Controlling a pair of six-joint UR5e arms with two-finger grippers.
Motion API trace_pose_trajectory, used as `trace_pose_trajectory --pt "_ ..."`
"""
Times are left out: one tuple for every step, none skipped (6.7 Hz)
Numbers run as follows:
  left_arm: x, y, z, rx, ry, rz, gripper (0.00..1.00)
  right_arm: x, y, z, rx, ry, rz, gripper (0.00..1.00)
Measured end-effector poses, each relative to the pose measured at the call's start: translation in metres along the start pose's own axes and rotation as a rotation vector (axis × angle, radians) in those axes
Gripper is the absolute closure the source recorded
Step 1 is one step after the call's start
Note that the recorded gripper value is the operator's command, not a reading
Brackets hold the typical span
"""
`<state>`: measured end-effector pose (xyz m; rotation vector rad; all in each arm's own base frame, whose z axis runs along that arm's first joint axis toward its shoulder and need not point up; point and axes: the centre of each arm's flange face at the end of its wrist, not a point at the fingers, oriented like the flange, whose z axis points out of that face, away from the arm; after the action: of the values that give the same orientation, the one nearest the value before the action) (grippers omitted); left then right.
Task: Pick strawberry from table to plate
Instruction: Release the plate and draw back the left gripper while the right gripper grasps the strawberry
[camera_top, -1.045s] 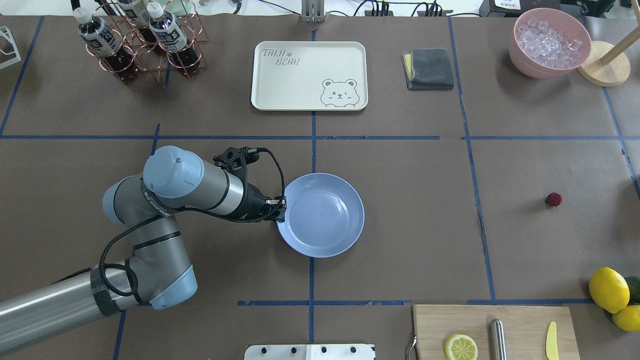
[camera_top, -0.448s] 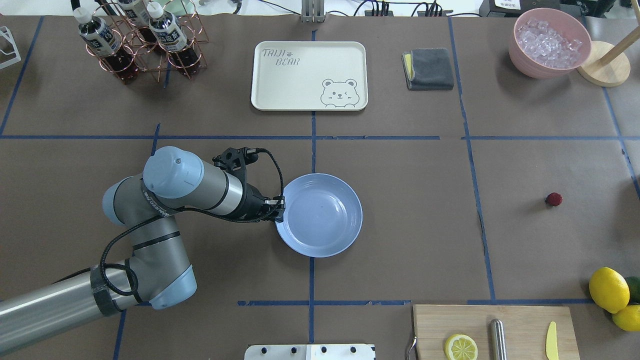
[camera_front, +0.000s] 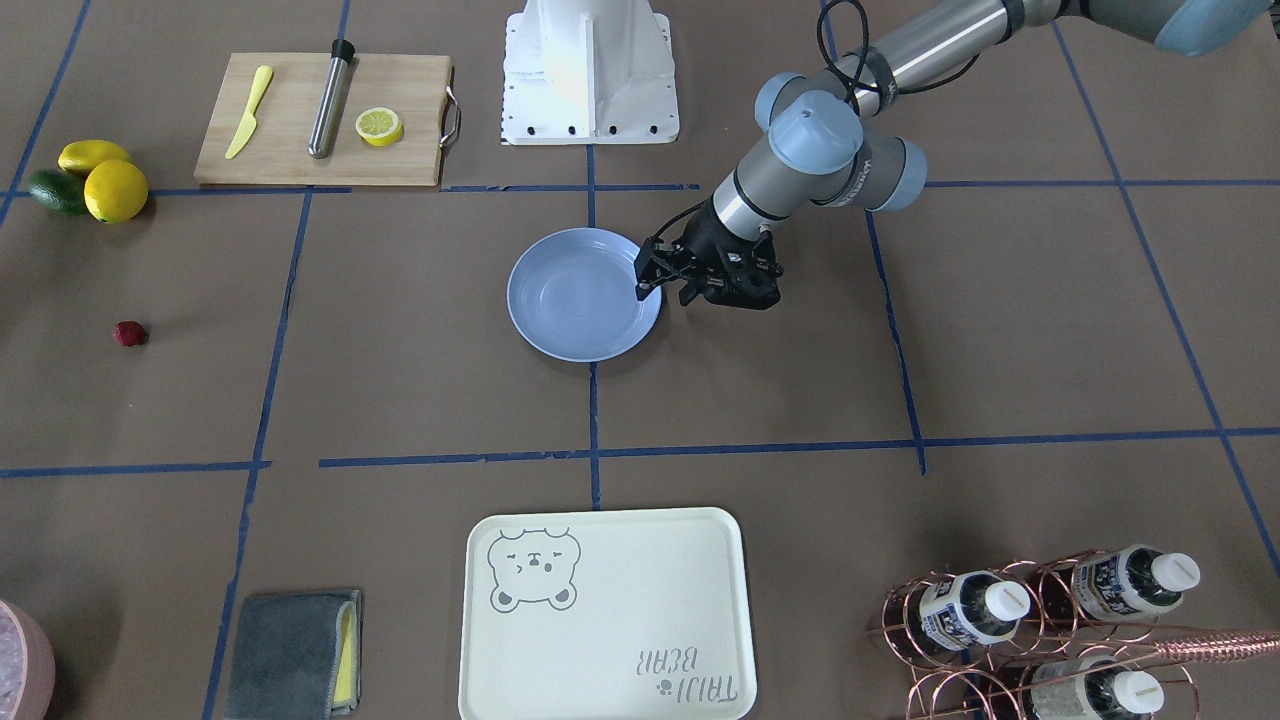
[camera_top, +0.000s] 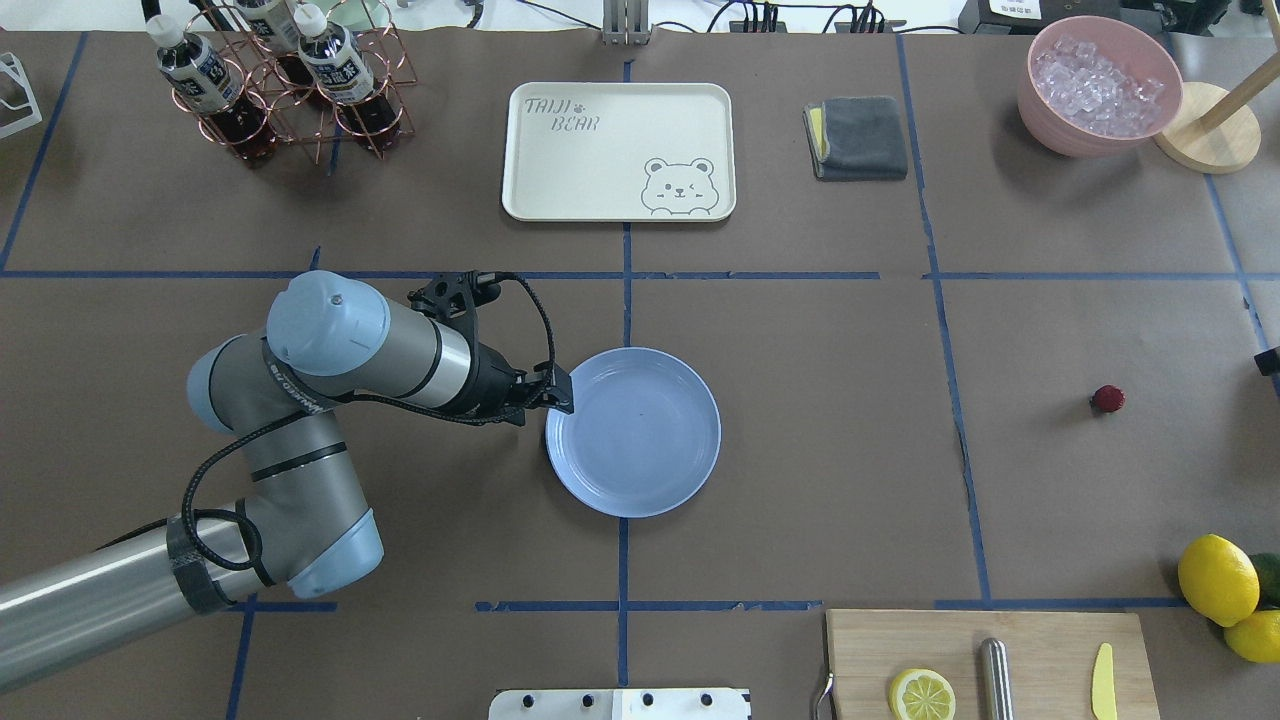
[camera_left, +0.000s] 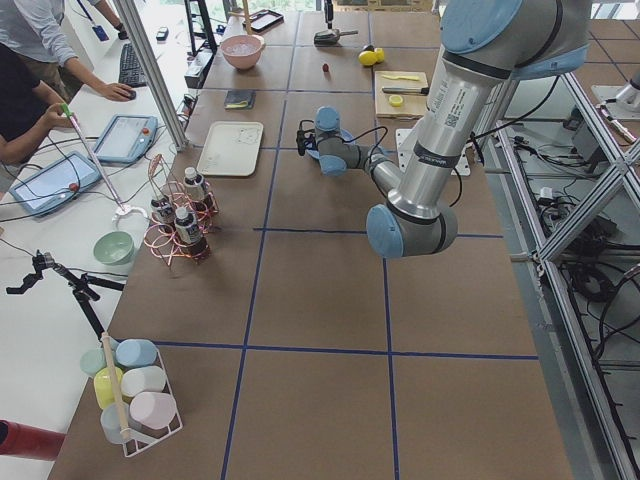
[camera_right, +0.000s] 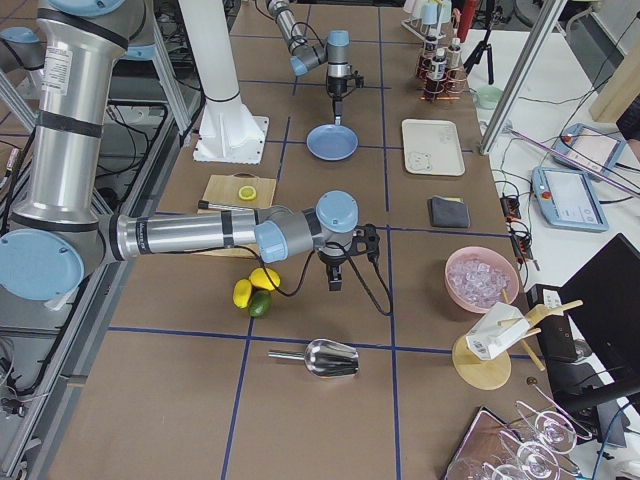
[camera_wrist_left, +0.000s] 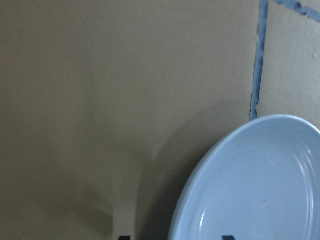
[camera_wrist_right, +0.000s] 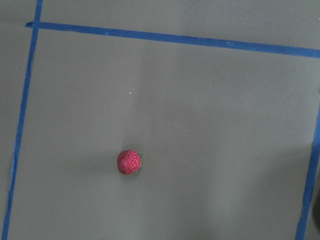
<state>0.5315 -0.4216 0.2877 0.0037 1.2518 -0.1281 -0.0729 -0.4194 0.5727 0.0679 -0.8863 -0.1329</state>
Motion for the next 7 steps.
trace_pose_trajectory --pt "-0.004 -0.004 -0.012 0.012 0.005 -0.002 0.31 -0.023 -0.001 0.025 0.016 0.051 0.024 0.00" --pt "-0.008 -0.003 -0.020 0.017 0.010 -0.002 0.31 -0.048 0.000 0.052 0.037 0.086 0.064 0.00" --pt "-0.009 -0.002 -0.024 0.019 0.013 -0.001 0.31 -0.074 0.004 0.079 0.061 0.120 0.099 0.00" --pt "-0.009 -0.002 -0.025 0.021 0.014 -0.001 0.30 -0.094 0.004 0.099 0.078 0.139 0.119 0.00" --pt "-0.009 -0.002 -0.026 0.022 0.015 -0.002 0.30 -0.105 -0.001 0.114 0.084 0.145 0.128 0.03" --pt "-0.009 -0.002 -0.026 0.024 0.014 -0.003 0.29 -0.106 -0.007 0.127 0.083 0.151 0.132 0.04" --pt "-0.009 -0.002 -0.026 0.026 0.014 -0.003 0.29 -0.101 -0.009 0.136 0.078 0.158 0.137 0.05"
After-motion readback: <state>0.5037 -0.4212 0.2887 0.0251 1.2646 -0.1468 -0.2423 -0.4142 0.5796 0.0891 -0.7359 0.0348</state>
